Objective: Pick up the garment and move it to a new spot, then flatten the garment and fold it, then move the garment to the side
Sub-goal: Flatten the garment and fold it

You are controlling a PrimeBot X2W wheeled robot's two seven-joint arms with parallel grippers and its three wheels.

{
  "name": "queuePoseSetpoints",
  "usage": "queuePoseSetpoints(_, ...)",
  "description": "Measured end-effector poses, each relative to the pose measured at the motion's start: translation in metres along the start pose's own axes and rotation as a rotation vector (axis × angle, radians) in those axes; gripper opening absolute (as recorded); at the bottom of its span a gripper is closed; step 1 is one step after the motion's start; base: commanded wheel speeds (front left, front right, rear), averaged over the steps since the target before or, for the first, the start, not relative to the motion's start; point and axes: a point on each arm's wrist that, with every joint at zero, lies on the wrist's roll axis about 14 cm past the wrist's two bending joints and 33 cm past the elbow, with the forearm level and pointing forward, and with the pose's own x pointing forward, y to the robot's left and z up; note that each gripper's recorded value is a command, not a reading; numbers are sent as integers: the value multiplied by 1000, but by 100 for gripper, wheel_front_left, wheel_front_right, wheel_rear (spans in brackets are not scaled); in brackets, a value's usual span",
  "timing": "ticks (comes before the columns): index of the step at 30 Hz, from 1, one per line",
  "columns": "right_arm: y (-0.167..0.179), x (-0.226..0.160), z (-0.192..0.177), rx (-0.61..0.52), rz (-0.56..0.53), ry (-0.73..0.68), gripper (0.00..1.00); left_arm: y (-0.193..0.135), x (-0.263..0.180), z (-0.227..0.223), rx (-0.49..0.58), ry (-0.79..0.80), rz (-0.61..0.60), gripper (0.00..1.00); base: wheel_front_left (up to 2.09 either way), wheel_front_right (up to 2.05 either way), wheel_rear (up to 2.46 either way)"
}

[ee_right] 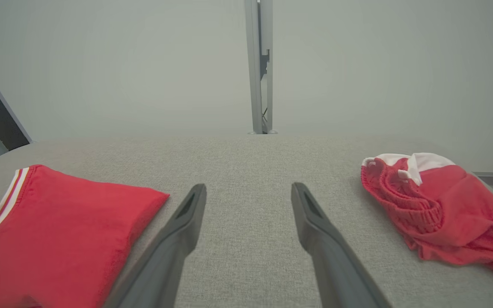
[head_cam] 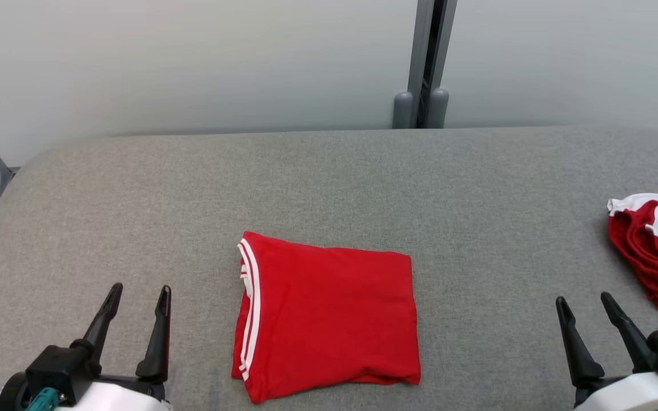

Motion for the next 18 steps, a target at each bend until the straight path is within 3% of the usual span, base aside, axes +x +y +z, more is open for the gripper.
queuePoseSetpoints(18,-3,-24,16,2,-32,-34,100,-3,-17,0,0,35,-6,100,0,0,0)
